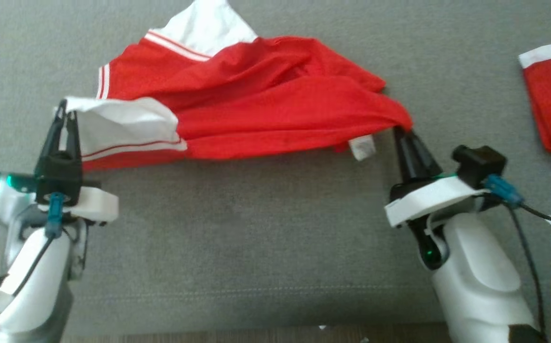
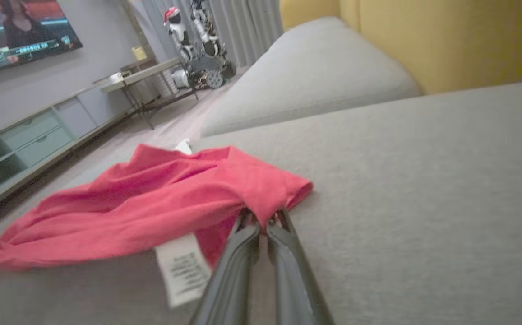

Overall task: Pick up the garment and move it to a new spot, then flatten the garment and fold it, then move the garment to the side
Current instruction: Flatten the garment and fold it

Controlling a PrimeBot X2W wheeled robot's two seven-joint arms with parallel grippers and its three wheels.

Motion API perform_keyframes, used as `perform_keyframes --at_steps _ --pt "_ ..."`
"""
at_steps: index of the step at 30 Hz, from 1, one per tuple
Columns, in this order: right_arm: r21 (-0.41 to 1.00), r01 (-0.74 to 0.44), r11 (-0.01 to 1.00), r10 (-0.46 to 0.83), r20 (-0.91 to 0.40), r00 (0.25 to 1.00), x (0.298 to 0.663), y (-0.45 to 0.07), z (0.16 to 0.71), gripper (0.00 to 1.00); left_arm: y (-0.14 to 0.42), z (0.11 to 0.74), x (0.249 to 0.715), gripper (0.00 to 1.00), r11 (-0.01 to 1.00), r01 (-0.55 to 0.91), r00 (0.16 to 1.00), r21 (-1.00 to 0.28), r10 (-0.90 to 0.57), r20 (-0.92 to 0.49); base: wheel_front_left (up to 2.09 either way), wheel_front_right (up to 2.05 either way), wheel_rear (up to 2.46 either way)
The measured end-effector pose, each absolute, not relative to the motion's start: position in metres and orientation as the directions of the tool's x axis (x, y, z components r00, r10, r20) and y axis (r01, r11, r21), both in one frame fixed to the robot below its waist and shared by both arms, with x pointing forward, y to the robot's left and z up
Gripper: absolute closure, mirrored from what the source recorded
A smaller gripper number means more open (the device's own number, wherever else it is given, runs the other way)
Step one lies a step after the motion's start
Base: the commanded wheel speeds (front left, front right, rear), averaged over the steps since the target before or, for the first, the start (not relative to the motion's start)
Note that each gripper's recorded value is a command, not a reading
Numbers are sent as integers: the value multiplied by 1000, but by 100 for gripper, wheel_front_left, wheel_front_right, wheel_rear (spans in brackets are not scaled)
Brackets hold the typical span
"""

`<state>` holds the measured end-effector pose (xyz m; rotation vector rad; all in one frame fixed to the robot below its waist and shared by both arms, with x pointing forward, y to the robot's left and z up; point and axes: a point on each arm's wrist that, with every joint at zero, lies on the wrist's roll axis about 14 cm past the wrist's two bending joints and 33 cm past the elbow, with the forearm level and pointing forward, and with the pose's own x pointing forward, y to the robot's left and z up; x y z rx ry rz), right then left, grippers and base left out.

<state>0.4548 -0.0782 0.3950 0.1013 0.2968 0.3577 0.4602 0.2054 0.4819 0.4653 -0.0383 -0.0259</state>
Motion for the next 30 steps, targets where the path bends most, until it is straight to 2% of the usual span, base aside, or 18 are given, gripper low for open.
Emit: perform_keyframes --at_steps 8,16,21,30 --pt "103 -245 964 255 -107 961 465 -124 467 100 187 577 469 100 839 31 945 543 -201 257 0 0 0" --pt "0 -191 982 190 97 977 504 -180 604 100 142 717 498 100 774 3 794 633 -387 469 0 0 0" --pt "-53 -188 981 194 151 969 527 -185 659 100 122 751 520 100 735 13 754 678 -453 476 0 0 0" --pt "-117 -163 980 178 136 975 591 -187 677 100 112 771 599 100 683 0 764 731 -472 441 0 0 0"
